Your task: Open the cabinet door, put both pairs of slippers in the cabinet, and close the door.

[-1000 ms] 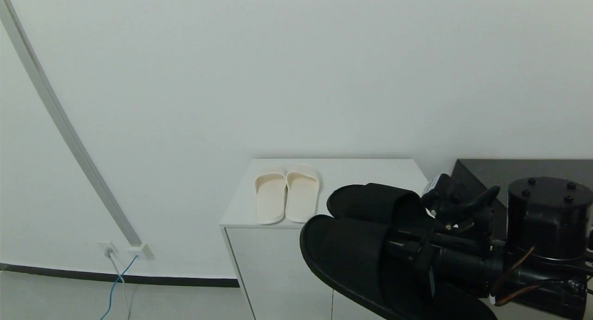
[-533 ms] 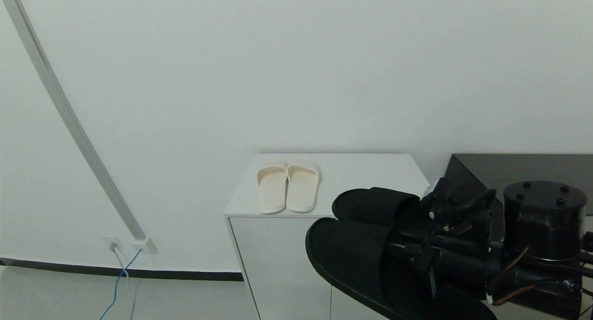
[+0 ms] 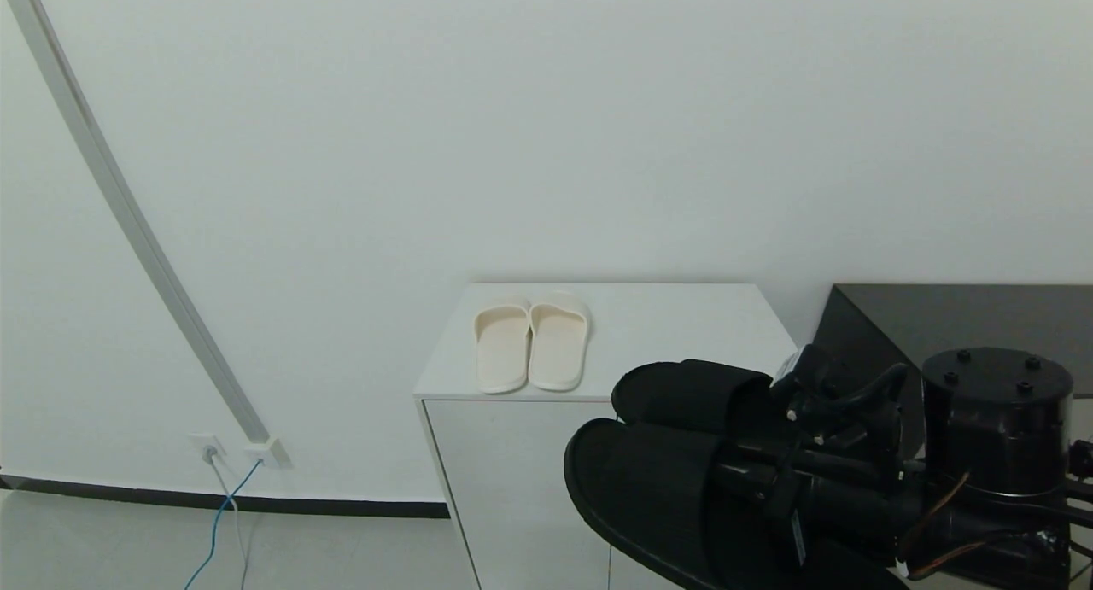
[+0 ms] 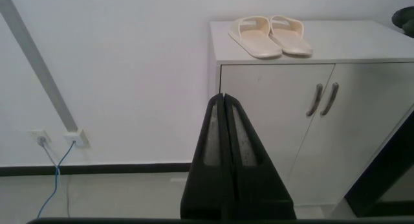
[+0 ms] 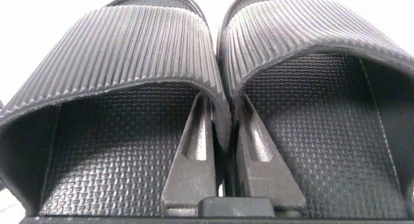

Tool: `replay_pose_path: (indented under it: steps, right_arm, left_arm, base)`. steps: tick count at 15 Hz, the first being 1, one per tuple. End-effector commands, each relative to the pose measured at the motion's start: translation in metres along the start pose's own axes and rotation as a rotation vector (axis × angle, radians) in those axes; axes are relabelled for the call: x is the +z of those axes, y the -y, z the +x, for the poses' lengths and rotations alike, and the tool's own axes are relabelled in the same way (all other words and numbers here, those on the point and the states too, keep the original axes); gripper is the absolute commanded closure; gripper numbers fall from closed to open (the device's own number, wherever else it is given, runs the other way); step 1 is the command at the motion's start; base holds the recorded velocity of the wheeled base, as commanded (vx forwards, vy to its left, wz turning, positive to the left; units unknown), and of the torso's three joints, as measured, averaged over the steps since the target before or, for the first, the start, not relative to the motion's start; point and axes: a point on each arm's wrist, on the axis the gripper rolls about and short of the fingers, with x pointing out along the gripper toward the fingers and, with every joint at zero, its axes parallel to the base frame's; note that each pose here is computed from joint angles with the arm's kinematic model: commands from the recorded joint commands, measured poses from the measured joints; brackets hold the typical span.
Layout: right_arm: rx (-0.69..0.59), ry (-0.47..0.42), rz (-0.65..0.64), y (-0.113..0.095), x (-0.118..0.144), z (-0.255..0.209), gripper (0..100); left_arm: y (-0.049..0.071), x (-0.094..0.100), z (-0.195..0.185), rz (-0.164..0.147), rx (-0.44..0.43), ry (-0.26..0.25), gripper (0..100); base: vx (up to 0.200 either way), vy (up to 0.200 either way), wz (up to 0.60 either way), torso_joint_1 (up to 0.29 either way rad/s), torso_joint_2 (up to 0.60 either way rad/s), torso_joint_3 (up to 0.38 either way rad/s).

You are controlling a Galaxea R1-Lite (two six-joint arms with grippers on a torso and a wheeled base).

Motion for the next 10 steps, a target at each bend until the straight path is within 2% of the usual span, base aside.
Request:
replay_pose_path:
  steps: [1, 4, 5, 10]
  right_arm:
    - [0.001, -0.004, 0.0, 0.0, -0.0009, 0.0003, 100]
    - [0.0, -0.001, -0.002, -0.0006, -0.0007, -0.0016, 100]
    - [0.001, -0.002, -0.002, -0.001, -0.0017, -0.0034, 100]
    - [0.007, -0.007, -0.006, -0.0026, -0.0029, -0.0035, 100]
  left_arm:
    - [0.0, 0.0, 0.0001, 0.0, 0.0, -0.001, 100]
    - [0.0, 0.0, 0.0001, 0.003, -0.002, -0.001, 100]
    - [0.0001, 0.0, 0.0001, 0.003, -0.003, -0.001, 0]
    - [0.0001, 0.0, 0.0001, 0.003, -0.003, -0.001, 0]
  base:
    - [0.0, 0.0, 0.0, 0.0, 0.0, 0.0]
    - [0.0, 0.0, 0.0, 0.0, 0.0, 0.0]
    - [0.0, 0.0, 0.0, 0.0, 0.0, 0.0]
    - [0.0, 0.0, 0.0, -0.133, 0.3, 0.163]
